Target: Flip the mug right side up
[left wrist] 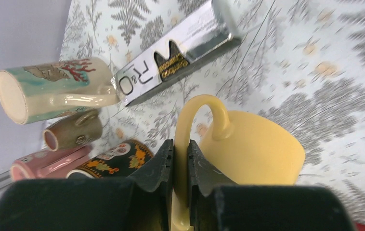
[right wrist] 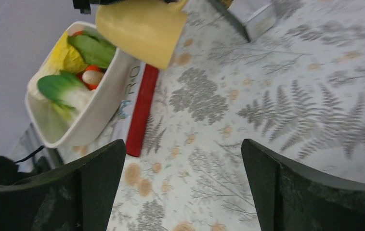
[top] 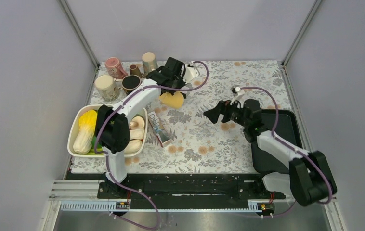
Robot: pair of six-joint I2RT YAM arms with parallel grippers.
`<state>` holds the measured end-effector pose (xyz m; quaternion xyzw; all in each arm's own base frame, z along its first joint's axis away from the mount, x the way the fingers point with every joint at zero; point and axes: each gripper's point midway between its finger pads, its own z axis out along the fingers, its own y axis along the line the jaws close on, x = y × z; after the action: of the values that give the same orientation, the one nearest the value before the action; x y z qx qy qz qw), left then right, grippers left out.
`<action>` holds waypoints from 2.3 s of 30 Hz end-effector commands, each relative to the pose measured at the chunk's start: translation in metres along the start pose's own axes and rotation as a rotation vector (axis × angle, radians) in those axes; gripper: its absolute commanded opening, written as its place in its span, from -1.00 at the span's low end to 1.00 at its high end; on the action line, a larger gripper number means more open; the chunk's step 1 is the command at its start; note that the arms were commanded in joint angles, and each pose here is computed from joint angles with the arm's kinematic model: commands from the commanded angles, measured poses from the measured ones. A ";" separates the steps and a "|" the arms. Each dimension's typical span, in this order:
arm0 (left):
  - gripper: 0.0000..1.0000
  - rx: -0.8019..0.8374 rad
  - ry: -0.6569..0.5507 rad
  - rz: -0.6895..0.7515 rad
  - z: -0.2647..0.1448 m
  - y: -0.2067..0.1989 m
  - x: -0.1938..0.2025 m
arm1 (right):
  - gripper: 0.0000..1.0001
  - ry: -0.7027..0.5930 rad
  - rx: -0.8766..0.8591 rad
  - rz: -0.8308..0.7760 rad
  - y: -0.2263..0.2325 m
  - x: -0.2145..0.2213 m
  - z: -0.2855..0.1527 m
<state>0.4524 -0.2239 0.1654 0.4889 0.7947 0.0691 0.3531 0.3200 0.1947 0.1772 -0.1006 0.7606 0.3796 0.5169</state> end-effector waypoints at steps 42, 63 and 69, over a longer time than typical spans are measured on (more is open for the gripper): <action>0.98 0.048 -0.238 -0.519 -0.133 0.040 0.027 | -1.00 0.657 0.889 -0.174 -0.138 -0.046 -0.093; 0.98 0.075 -0.159 -0.494 -0.111 0.012 0.081 | -1.00 0.567 1.183 0.308 -0.293 -0.033 -0.179; 0.98 0.099 -0.146 -0.504 -0.107 0.009 0.082 | -1.00 0.574 1.188 0.360 -0.314 -0.021 -0.179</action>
<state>0.3637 -0.1241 0.1939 0.2911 0.8796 -0.0904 0.3652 0.3466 -0.1370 0.0651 0.2203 0.9622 -0.0635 0.1467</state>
